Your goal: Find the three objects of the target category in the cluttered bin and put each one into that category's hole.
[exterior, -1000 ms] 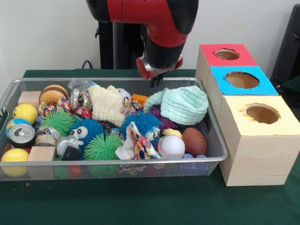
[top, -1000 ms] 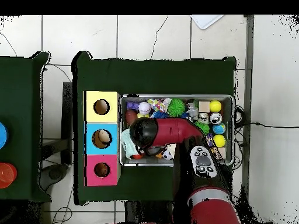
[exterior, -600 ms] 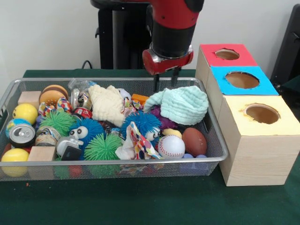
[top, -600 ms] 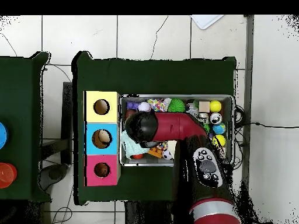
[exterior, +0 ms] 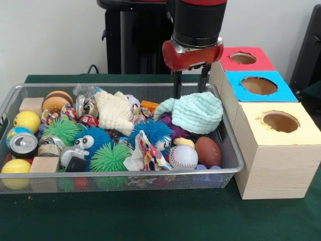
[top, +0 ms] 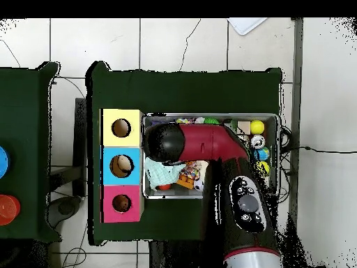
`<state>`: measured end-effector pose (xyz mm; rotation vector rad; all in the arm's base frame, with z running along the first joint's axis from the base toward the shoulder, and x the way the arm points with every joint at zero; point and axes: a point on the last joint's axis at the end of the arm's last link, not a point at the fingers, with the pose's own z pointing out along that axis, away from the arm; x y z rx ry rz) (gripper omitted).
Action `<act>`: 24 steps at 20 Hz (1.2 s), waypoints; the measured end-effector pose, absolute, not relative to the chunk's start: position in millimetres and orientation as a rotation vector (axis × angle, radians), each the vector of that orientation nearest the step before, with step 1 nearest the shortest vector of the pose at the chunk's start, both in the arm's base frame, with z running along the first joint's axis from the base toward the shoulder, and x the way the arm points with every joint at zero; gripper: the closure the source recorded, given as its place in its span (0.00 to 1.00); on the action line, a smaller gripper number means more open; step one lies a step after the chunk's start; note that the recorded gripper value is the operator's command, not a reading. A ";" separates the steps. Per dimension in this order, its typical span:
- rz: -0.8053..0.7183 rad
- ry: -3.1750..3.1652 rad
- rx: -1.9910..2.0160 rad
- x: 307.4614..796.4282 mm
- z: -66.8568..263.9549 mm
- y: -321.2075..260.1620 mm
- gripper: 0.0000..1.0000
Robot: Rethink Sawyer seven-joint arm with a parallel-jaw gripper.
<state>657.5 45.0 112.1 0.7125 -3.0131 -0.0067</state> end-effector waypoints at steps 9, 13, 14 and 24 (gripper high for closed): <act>0.047 -3.212 0.751 692.6 115.2 49.8 0.00; 0.065 -3.274 0.760 699.1 101.3 50.0 0.00; 0.066 -3.283 0.762 699.6 98.2 50.3 0.00; 0.061 -3.246 0.780 677.9 36.0 47.9 0.00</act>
